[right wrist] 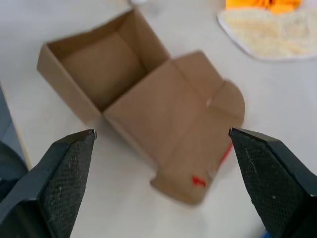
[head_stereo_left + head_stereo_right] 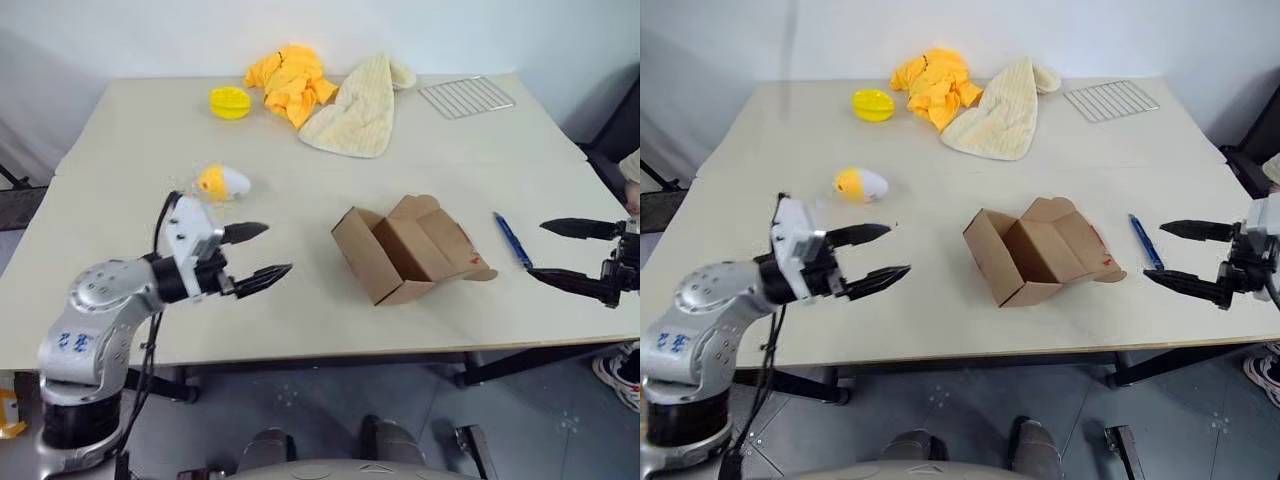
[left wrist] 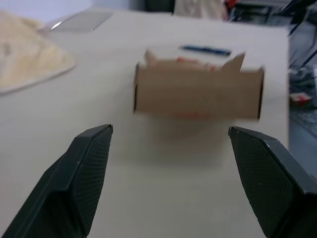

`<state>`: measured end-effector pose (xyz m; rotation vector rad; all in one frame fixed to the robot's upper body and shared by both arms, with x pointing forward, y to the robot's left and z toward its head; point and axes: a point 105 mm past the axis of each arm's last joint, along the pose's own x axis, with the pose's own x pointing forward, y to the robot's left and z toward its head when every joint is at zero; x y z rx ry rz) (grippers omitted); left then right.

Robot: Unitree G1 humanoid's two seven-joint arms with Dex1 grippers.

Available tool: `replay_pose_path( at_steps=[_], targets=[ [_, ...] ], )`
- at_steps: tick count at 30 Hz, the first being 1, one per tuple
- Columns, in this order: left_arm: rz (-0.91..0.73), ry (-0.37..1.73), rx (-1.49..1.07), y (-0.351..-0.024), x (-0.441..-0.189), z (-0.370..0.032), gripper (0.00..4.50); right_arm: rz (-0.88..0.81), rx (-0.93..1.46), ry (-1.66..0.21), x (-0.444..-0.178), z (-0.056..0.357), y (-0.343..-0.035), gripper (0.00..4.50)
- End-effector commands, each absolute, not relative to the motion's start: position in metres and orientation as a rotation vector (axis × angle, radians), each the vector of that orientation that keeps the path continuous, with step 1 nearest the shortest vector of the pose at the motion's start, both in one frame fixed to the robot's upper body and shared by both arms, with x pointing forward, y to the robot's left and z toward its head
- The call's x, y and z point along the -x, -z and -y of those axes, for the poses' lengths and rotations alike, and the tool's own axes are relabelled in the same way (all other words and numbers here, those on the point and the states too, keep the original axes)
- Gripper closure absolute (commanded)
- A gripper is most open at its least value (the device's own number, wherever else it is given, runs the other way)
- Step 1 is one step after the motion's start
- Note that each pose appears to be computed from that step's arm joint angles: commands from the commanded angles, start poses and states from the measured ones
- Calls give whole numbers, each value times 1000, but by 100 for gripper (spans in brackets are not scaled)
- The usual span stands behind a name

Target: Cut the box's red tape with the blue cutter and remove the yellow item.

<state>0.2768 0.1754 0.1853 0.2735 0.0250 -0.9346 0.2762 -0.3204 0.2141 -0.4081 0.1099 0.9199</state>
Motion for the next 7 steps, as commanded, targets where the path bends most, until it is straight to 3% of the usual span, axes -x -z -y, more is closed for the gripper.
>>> replay_pose_path(
  at_steps=[1,7],
  targets=[
    [-94,907,-306,-167,-266,-207,52,-149,446,-845,-266,345,-216,0],
    [-196,881,-350,-142,-260,-232,52,-190,453,-747,-262,362,-204,0]
  ],
)
